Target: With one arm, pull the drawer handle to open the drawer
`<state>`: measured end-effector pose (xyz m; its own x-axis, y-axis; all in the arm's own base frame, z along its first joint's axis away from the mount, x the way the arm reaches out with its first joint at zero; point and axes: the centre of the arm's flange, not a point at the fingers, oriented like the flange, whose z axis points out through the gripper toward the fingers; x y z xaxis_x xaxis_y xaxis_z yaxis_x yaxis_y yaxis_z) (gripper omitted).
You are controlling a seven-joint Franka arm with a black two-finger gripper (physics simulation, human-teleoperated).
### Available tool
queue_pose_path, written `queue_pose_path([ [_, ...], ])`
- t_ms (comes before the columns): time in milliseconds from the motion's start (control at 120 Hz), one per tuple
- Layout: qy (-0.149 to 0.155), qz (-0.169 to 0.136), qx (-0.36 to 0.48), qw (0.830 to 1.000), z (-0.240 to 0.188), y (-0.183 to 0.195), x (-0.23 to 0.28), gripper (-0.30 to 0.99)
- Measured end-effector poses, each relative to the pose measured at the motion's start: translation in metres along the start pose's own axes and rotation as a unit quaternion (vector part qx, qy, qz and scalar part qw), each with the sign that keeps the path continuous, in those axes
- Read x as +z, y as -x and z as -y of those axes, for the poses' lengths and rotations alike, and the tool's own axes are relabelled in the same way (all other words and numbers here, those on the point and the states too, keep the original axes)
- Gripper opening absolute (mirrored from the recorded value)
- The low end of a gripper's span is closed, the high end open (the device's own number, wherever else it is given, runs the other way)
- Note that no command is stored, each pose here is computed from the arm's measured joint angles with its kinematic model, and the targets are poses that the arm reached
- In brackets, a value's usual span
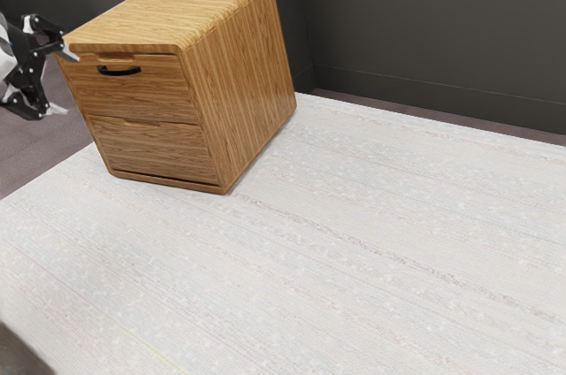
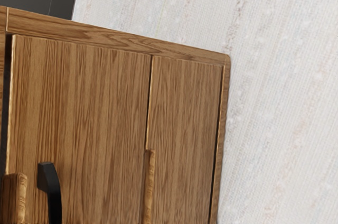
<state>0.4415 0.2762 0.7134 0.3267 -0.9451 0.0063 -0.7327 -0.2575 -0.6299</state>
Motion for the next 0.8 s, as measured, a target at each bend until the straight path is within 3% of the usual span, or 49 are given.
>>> queue_pose_path([
  [150, 0.009, 0.001, -0.012, 1.000, -0.002, 0.001, 0.004, 0.67],
  [383, 0.019, 0.043, -0.004, 0.999, 0.000, 0.018, 0.034, 0.67],
  [533, -0.002, 0.056, 0.003, 0.998, 0.006, 0.018, 0.042, 0.65],
  [800, -0.034, 0.058, 0.022, 0.998, 0.030, -0.005, 0.059, 0.46],
])
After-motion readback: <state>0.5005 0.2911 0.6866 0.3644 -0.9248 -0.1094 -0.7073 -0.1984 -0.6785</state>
